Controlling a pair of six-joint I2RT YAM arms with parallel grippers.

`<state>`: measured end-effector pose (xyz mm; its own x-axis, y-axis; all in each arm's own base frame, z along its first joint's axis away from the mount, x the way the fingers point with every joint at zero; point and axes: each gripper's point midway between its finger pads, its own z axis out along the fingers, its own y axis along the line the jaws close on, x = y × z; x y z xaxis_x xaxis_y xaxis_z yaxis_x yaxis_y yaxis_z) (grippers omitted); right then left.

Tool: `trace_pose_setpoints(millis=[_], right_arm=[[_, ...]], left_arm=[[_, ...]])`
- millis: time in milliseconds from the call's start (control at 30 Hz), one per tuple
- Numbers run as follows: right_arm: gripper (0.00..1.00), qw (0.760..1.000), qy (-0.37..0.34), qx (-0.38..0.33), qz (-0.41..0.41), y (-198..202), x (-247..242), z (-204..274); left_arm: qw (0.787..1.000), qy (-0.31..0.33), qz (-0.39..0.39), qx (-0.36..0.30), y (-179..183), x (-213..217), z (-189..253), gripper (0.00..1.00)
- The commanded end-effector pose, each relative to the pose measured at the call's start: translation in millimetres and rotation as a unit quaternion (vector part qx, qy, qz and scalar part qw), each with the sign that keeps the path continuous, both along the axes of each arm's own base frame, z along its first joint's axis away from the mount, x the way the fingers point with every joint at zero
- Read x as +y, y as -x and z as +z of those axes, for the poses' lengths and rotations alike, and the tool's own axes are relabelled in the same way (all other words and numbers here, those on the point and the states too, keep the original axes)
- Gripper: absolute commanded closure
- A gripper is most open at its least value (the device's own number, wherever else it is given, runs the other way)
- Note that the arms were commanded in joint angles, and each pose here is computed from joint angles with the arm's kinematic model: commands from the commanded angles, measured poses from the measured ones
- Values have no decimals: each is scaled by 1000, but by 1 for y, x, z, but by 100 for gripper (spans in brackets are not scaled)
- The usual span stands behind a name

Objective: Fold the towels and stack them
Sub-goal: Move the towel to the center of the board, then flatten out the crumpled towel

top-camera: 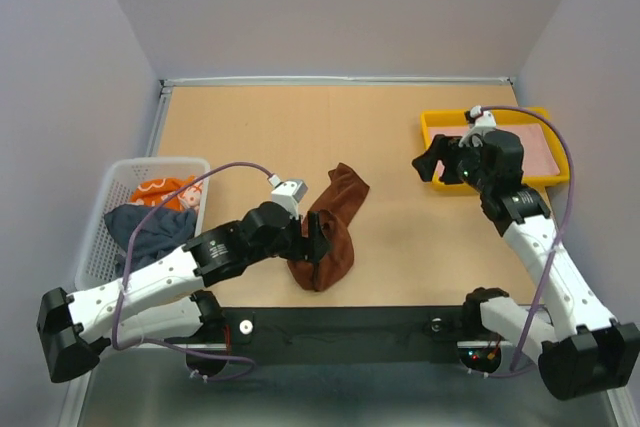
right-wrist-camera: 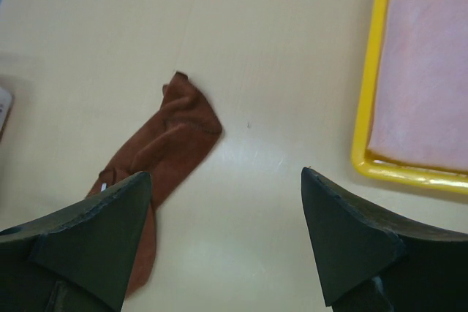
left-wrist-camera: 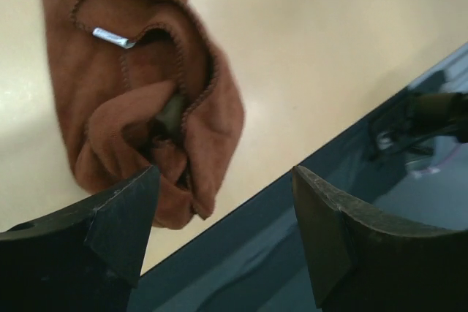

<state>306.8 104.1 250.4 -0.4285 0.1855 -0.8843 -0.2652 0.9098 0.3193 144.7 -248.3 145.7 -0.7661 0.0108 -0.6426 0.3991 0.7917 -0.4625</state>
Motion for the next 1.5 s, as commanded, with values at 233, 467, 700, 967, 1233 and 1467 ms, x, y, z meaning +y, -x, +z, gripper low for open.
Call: trace_pose_setpoints(millis=[233,467,700,967,1233,1467], right_arm=[[16,985,-8,146,93,-41,66,-63],[20,977,45,190,83,-67,136,-104],[36,970,80,224,54,-79,172,-151],[62,958,123,261,10,-66,156,-199],[100,962,146,229,-30,-41,109,-196],[100,980,46,193,-7,-21,90,-187]], left_arm=[[988,33,143,-52,-84,0,34,23],[993,9,118,-19,-118,-25,-5,24],[992,-4,124,28,-99,-15,-48,30],[992,-6,117,55,-80,-9,-64,32],[991,-2,129,39,-84,-5,-54,32],[992,-26,126,14,-104,-13,-42,32]])
